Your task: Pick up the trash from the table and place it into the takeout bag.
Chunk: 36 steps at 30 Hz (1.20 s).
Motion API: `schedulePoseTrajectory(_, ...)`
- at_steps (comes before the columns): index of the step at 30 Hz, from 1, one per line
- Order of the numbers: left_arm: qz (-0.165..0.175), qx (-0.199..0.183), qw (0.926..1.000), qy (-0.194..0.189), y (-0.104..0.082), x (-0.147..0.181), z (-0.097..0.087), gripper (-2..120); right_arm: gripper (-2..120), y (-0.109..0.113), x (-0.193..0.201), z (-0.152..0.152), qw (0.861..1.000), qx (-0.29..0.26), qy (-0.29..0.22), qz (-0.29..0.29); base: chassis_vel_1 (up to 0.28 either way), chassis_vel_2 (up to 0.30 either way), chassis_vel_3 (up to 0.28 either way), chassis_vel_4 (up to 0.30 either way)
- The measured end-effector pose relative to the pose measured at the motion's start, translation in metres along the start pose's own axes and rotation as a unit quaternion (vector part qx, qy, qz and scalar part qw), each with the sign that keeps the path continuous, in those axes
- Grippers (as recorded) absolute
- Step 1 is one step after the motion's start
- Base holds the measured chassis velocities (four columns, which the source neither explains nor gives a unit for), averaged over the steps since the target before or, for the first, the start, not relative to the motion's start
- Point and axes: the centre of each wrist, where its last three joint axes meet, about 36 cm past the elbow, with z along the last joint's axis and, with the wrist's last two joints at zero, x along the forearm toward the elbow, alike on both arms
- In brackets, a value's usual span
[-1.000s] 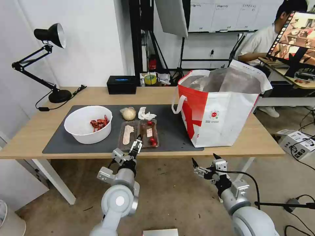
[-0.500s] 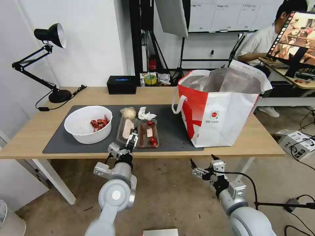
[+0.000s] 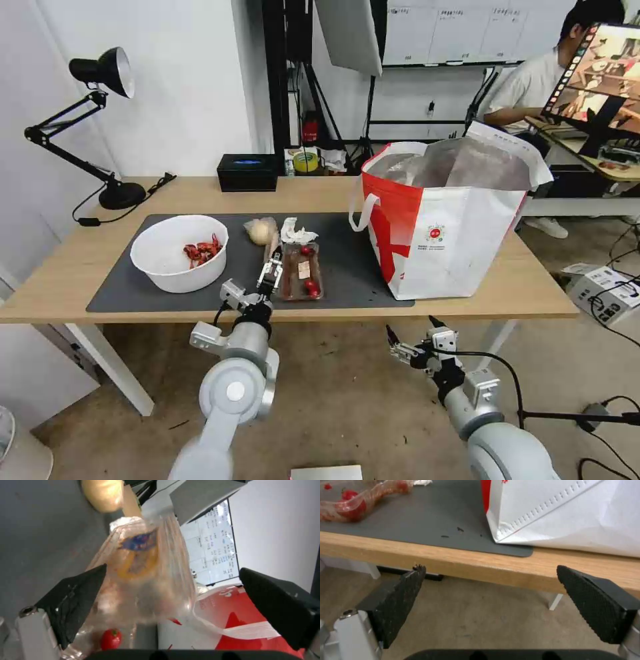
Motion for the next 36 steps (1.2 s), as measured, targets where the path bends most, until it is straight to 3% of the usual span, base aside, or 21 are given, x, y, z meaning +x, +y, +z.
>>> schedulePoseTrajectory(17,0.011,-0.026,0.9987,0.041,-0.006,-0.014,0.015,100,100,0.0,0.008,-0.008,1.0,0.004,-0.009,-0.002,0.0,0.0,0.0,0.0)
schedulePoseTrajectory(22,0.03,-0.096,0.9941,0.04,-0.002,-0.009,0.004,100,100,-0.002,0.009,-0.011,1.0,0.0,-0.015,-0.002,0.0,0.0,0.0,0.0)
schedulePoseTrajectory(24,0.057,-0.158,0.9852,0.033,0.003,-0.004,-0.002,100,100,-0.003,0.008,-0.013,1.0,-0.007,-0.017,-0.007,0.0,0.0,0.0,0.0)
schedulePoseTrajectory(25,0.057,-0.158,0.9852,0.033,0.003,-0.004,-0.002,100,100,-0.003,0.008,-0.013,1.0,-0.007,-0.017,-0.007,0.0,0.0,0.0,0.0)
schedulePoseTrajectory(26,0.08,-0.202,0.9756,0.032,0.008,-0.001,-0.007,100,100,-0.004,0.008,-0.015,1.0,-0.014,-0.02,-0.01,0.0,0.0,0.0,0.0)
schedulePoseTrajectory(27,0.109,-0.258,0.9595,0.033,0.015,0.001,-0.014,100,100,-0.005,0.007,-0.016,0.999,-0.024,-0.026,-0.015,0.0,0.0,0.0,0.0)
schedulePoseTrajectory(28,0.124,-0.291,0.9479,0.033,0.022,0.002,-0.019,99,100,-0.005,0.006,-0.017,0.999,-0.029,-0.029,-0.018,0.0,0.0,0.0,0.0)
schedulePoseTrajectory(29,0.124,-0.291,0.9479,0.033,0.022,0.002,-0.019,99,100,-0.005,0.006,-0.017,0.999,-0.029,-0.029,-0.018,0.0,0.0,0.0,0.0)
schedulePoseTrajectory(32,0.15,-0.375,0.9139,0.037,0.045,0.0,-0.034,96,100,-0.007,0.002,-0.018,0.998,-0.04,-0.039,-0.024,0.0,0.0,0.0,0.0)
schedulePoseTrajectory(33,0.15,-0.375,0.9139,0.037,0.045,0.0,-0.034,96,100,-0.007,0.002,-0.018,0.998,-0.04,-0.039,-0.024,0.0,0.0,0.0,0.0)
schedulePoseTrajectory(35,0.173,-0.413,0.8934,0.042,0.057,-0.002,-0.043,92,100,-0.007,-0.001,-0.019,0.998,-0.048,-0.043,-0.029,0.0,0.0,0.0,0.0)
schedulePoseTrajectory(36,0.173,-0.413,0.8934,0.042,0.057,-0.002,-0.043,92,100,-0.007,-0.001,-0.019,0.998,-0.048,-0.043,-0.029,0.0,0.0,0.0,0.0)
